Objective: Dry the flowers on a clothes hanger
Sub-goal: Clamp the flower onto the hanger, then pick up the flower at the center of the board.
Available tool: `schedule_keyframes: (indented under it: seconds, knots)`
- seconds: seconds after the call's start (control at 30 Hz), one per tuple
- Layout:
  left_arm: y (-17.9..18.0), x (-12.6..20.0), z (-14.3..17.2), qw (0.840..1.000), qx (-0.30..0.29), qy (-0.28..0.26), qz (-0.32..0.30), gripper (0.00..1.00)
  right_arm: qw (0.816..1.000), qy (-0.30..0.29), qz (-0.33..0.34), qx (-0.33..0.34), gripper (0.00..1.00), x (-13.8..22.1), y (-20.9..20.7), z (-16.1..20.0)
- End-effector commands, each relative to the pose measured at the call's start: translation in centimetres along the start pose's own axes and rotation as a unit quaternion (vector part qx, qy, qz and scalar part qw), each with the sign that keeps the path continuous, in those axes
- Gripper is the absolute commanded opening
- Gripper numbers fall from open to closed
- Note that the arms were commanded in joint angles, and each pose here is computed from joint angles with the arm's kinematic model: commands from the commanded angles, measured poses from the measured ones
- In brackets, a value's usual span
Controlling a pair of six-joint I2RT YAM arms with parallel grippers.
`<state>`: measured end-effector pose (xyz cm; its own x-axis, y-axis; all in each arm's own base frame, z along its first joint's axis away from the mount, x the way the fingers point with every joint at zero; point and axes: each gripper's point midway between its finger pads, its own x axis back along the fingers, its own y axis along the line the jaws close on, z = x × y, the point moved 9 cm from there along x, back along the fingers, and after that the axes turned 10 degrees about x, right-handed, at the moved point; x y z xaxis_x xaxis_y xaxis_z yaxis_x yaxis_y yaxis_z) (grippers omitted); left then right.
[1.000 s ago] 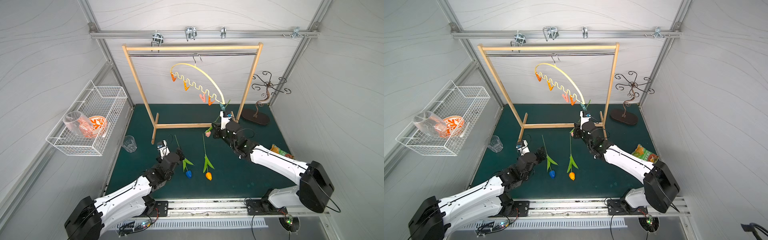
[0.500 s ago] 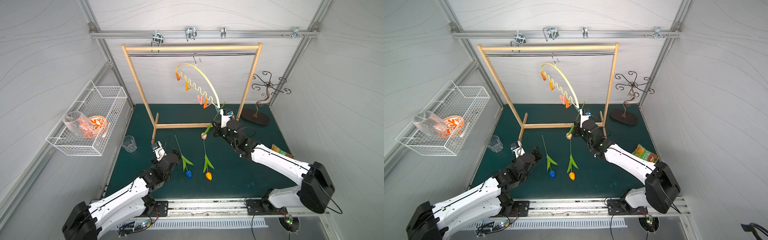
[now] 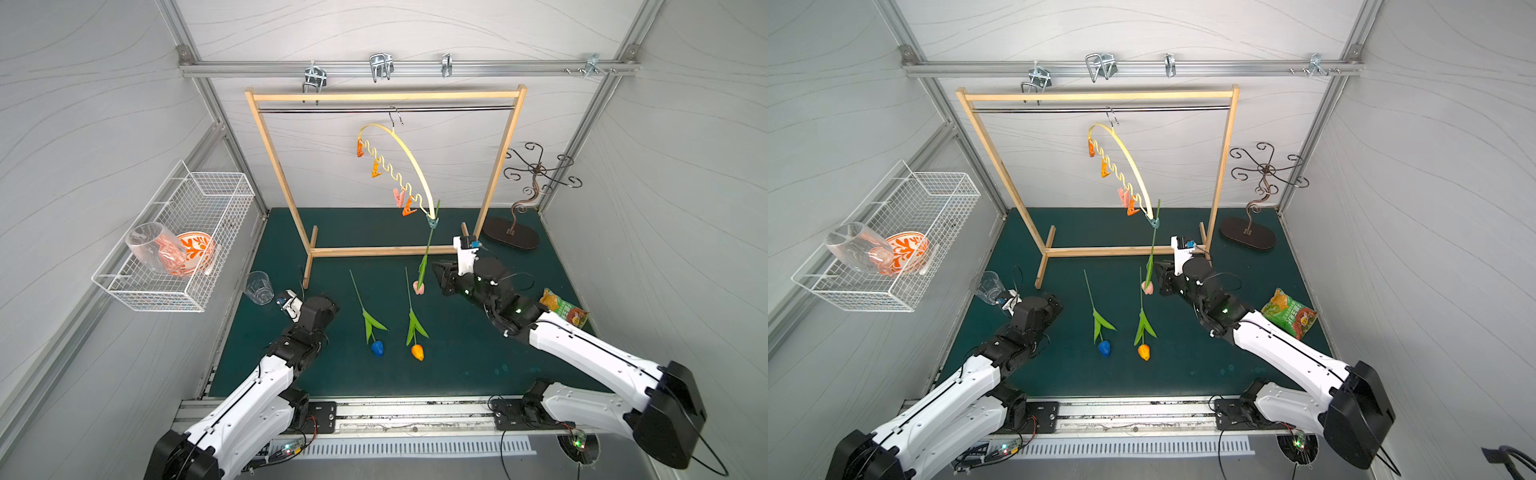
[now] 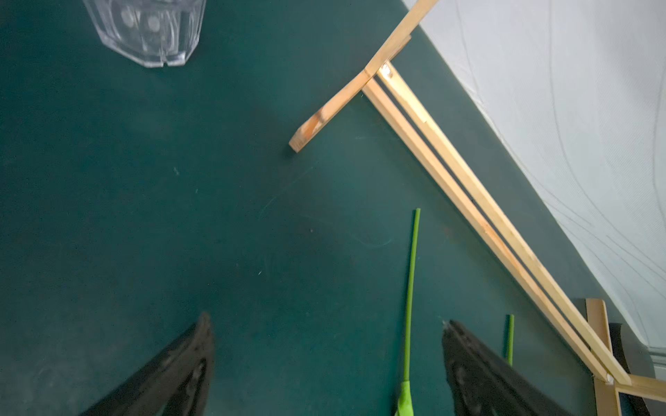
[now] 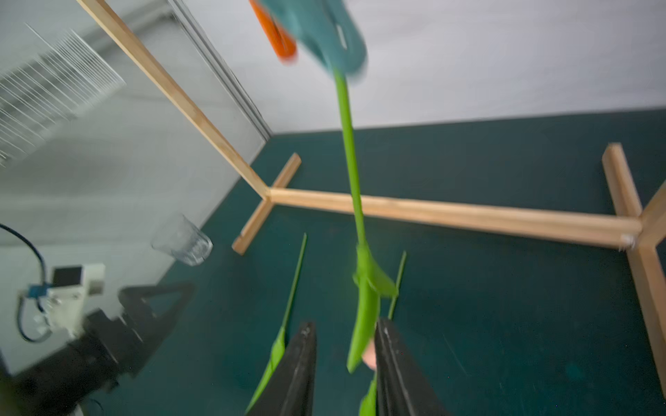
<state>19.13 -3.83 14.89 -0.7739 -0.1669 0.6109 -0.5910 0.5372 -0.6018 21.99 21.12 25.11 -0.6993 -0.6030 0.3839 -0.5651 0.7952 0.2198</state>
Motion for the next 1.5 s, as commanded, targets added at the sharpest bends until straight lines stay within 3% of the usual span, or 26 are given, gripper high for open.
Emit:
schedule_keyframes:
  seconds: [0.0,0.2,0.63,1.37,1.47]
  knots:
    - [-0.8,0.3,-0.1,0.999,0.021,0.017,0.023,0.99,0.996,0.082,-0.004,-0.030,0.32,-2.6,-0.6,4.7]
    - [-0.7,0.3,0.0,0.999,0.024,0.017,0.030,0.98,0.992,0.127,0.022,-0.017,0.30,-6.2,0.0,8.1]
    - [-1.0,0.3,0.1,0.999,0.016,0.026,0.034,0.98,0.970,0.226,0.080,0.039,0.24,-13.9,1.4,9.7]
    - [-1.1,0.5,0.0,0.999,0.015,0.026,0.045,0.98,0.948,0.278,0.145,0.055,0.24,-13.2,1.4,13.5]
    - [-1.1,0.5,-0.1,0.999,0.015,0.025,0.045,0.98,0.946,0.274,0.165,0.049,0.16,-12.5,1.3,13.8]
